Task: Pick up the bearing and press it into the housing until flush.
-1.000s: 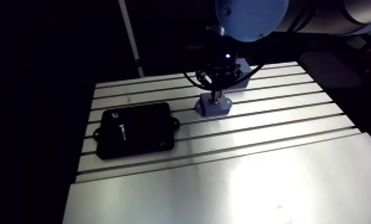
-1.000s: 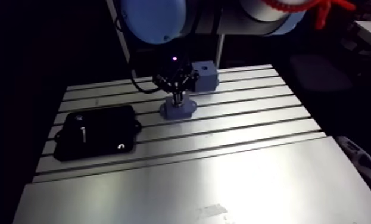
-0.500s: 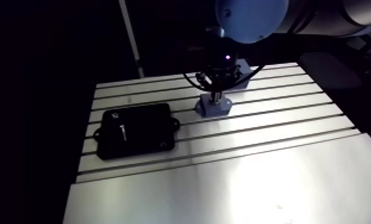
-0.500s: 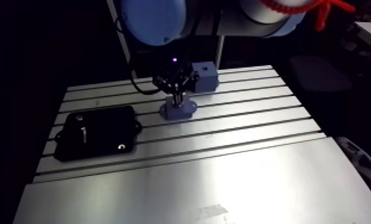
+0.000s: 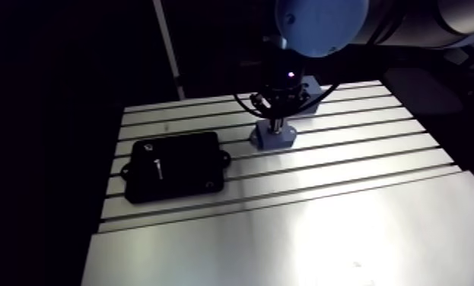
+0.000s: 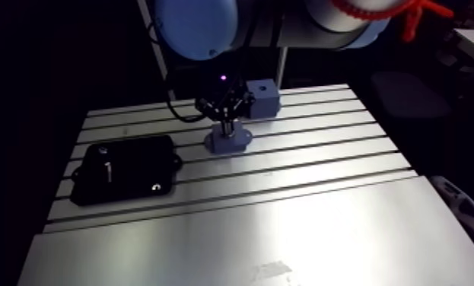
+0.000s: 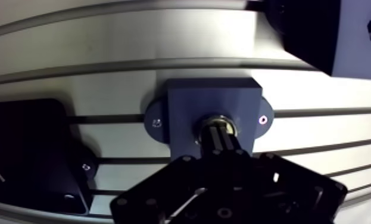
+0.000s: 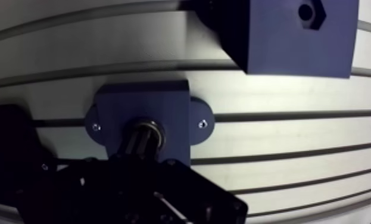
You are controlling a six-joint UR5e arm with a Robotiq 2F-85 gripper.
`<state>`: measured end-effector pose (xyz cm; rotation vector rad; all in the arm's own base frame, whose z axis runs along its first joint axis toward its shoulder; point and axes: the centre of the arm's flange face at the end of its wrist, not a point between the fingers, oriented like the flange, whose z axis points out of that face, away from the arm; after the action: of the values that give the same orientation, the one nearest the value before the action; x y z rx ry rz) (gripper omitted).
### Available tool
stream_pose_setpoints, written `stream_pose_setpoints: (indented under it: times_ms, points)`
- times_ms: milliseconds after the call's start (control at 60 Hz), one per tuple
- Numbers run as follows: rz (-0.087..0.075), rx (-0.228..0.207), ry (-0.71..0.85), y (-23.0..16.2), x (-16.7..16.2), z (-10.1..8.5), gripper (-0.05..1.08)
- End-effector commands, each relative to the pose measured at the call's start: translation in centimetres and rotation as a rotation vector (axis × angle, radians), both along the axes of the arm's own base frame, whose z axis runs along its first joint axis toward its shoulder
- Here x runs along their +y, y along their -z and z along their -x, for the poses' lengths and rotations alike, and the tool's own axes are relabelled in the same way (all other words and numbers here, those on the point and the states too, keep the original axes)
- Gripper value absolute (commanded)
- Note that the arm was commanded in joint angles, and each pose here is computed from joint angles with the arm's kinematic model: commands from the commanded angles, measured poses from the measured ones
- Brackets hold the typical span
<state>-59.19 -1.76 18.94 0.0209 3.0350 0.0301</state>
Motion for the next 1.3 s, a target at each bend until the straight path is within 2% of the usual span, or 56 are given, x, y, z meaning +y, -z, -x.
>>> stream_pose_setpoints:
  times_ms: [17, 1300]
  points:
    - [0.000, -0.003, -0.001, 0.12, -0.04, -0.06, 1.08]
    - [0.001, -0.001, -0.006, 0.57, -0.06, -0.18, 1.08]
